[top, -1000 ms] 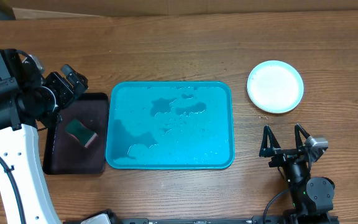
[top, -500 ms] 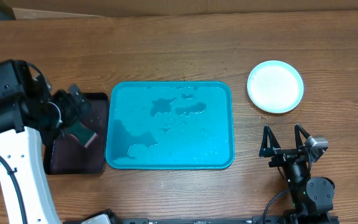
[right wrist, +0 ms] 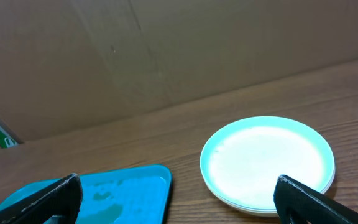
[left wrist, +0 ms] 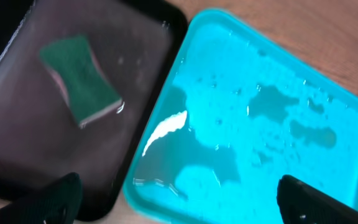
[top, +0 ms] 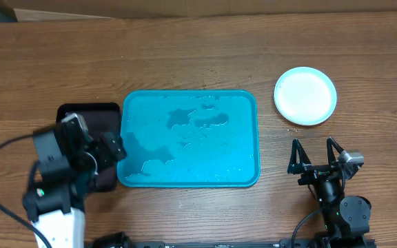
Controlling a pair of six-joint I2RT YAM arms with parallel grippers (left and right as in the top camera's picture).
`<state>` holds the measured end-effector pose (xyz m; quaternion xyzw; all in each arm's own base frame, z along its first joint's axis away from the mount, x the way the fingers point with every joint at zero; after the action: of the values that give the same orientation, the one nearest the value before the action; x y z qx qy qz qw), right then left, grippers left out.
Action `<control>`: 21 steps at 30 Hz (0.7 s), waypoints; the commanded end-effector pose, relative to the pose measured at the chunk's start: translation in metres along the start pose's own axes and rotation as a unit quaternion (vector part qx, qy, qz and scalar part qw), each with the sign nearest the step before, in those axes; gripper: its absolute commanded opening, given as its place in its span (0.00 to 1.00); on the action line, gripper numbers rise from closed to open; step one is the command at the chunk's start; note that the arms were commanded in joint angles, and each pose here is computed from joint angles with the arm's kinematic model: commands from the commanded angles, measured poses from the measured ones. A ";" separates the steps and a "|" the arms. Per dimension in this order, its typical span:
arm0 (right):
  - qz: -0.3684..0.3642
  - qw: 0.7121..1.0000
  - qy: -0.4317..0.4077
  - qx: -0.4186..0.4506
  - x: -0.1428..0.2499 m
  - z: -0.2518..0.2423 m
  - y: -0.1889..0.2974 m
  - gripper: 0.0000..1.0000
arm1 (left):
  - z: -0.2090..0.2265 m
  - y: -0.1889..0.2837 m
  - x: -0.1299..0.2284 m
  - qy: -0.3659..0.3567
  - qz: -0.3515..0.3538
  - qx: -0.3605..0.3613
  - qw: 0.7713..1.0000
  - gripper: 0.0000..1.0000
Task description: Clean dirty plates on tray and stack at the side
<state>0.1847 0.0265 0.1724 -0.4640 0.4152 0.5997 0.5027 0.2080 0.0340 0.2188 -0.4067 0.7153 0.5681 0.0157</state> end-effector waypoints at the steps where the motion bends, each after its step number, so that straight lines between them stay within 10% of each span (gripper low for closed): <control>1: -0.004 1.000 0.003 0.001 0.001 -0.001 0.000 1.00 | 0.006 -0.003 0.014 -0.025 -0.033 0.010 0.999 1.00; 21: -0.004 1.000 0.003 0.001 0.001 -0.001 0.000 1.00 | 0.020 -0.027 0.064 -0.089 -0.116 0.086 0.985 1.00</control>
<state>0.1847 0.0265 0.1724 -0.4641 0.4151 0.5998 0.5026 0.1731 0.0203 0.1611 -0.4452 0.6990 0.5422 0.1389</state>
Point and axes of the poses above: each gripper's point midway between its finger pads, its own y axis back along the fingers, its own z axis along the line the jaws close on, x = y × z, the point moved 6 cm from there along y, back along the fingers, and after that the axes turned 6 degrees about y, right-handed, at the moved point
